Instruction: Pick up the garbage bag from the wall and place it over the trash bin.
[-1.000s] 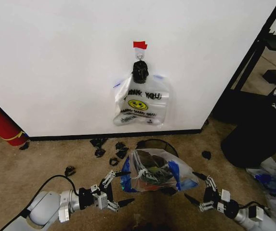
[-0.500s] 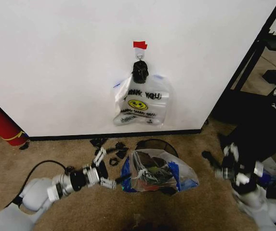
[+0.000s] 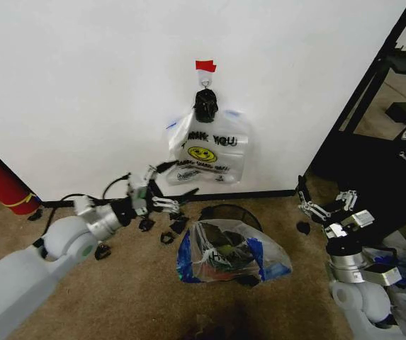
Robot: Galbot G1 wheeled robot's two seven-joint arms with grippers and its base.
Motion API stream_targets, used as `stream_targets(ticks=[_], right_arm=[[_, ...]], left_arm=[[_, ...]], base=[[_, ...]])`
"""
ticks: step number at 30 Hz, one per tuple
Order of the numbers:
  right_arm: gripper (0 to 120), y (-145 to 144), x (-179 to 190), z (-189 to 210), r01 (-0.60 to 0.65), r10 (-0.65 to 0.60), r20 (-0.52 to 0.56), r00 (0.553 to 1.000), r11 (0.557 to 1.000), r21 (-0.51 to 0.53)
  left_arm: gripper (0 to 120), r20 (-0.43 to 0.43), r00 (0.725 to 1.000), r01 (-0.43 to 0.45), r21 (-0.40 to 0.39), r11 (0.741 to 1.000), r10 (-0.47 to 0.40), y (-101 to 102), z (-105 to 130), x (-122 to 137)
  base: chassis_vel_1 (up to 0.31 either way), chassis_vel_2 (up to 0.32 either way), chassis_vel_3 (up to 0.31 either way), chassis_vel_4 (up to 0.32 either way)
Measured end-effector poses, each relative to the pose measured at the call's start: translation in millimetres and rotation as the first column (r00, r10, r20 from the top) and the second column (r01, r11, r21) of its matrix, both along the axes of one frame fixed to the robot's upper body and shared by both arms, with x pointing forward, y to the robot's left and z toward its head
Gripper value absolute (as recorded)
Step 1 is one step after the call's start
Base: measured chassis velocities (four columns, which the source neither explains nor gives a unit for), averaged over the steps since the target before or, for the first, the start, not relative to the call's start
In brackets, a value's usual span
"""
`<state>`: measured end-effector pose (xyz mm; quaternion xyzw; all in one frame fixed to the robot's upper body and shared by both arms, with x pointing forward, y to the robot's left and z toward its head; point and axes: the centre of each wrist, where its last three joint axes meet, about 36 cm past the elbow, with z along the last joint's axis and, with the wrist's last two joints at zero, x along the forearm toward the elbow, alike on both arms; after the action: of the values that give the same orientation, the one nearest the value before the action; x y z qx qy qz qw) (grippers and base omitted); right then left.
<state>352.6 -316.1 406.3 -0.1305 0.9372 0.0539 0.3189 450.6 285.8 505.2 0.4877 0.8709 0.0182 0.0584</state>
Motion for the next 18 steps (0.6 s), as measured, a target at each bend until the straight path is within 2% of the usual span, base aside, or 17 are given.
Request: stream_targets(ticks=[3,7,9,10,14,17,18], right_arm=[[100,4.2,-0.4,-0.9,0.05,-0.05,-0.013,0.999,0.999,0.013],[100,5.8,-0.7,-1.1,0.11,-0.11,-0.025,0.994,0.994,0.026],[100,4.5,-2.9,0.1,0.127,-0.126,-0.026,0.992,0.992,0.028],[100,4.5,-2.9,0.1,0.127,-0.126,-0.026,0.992,0.992,0.028],[100,-4.0,-7.0,1.8,0.181,-0.181,-0.014,0.983,0.983,0.0],[100,-14.5,-7.7,5.5,0.234,-0.234,0.004,0.972,0.972,-0.029],[100,-14.5,-7.7,5.5,0.234,-0.234,0.004,0.972,0.972,-0.029]], left_arm=[[100,-0.067,0.997,-0.04,0.042,0.998,0.043,-14.6,1.9,0.9],[100,-0.142,0.979,-0.129,0.136,0.982,0.148,-56.8,-6.9,9.1],[100,-0.147,0.972,-0.155,0.186,0.97,0.184,-78.0,-10.1,18.4],[100,-0.147,0.972,-0.155,0.186,0.97,0.184,-78.0,-10.1,18.4],[100,-0.144,0.958,-0.2,0.278,0.939,0.247,-117.9,-9.4,46.5],[100,-0.119,0.957,-0.207,0.352,0.913,0.263,-132.3,-7.6,69.5],[100,-0.119,0.957,-0.207,0.352,0.913,0.263,-132.3,-7.6,69.5]], base=[[0.0,0.0,0.0,0.0],[0.0,0.0,0.0,0.0],[0.0,0.0,0.0,0.0],[0.0,0.0,0.0,0.0],[0.0,0.0,0.0,0.0],[0.0,0.0,0.0,0.0],[0.0,0.0,0.0,0.0]])
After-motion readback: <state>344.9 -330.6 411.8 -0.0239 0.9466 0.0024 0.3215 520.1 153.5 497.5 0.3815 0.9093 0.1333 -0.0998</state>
